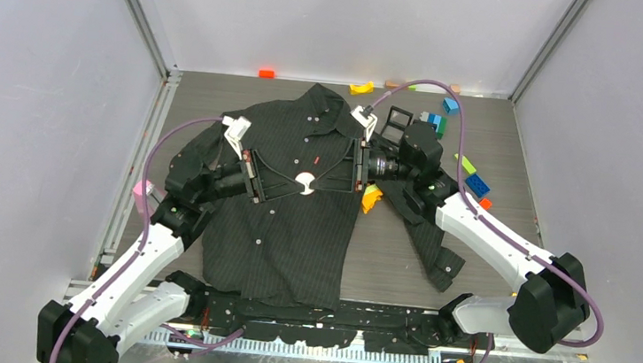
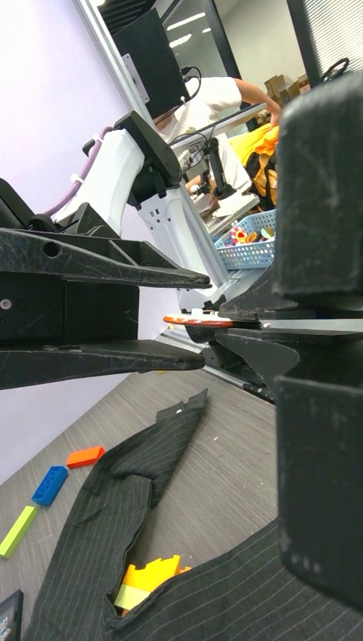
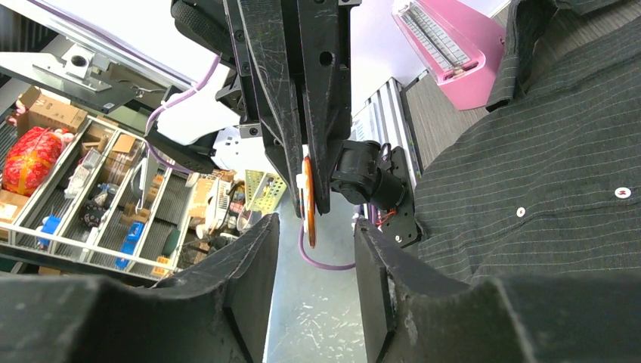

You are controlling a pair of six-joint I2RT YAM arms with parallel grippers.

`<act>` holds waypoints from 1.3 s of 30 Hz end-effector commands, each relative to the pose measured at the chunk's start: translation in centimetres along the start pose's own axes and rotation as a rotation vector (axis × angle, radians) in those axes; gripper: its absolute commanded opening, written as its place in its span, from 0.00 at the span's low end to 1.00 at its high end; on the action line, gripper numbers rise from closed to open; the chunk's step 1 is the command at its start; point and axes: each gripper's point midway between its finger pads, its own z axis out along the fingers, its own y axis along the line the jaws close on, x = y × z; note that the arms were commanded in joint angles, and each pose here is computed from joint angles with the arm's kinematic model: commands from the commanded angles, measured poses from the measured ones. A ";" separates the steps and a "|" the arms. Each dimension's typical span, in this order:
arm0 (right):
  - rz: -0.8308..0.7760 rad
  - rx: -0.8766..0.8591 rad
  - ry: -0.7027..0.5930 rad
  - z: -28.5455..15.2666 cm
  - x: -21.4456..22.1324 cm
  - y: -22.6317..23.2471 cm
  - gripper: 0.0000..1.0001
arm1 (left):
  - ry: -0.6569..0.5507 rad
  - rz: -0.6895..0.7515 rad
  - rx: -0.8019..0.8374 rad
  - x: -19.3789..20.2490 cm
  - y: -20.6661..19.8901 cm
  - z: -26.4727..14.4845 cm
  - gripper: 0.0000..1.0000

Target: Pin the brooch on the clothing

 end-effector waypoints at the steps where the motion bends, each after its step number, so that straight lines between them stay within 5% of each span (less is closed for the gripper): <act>1: -0.070 -0.046 -0.029 -0.3 -0.9 2.4 0.45 | -0.035 0.066 0.051 -0.9 -1.5 -0.1 0.00; 18: -0.061 -0.031 -0.020 0.3 -0.7 1.8 0.25 | -0.033 0.066 0.057 -1.0 -1.8 0.0 0.00; 27: 0.025 0.164 0.012 0.8 -0.4 -2.7 0.09 | 0.012 0.086 0.097 -0.4 -2.6 -0.1 0.00; 39: 0.232 0.454 0.033 1.5 0.1 -10.0 0.06 | 0.131 0.120 0.169 1.6 -3.6 0.3 0.00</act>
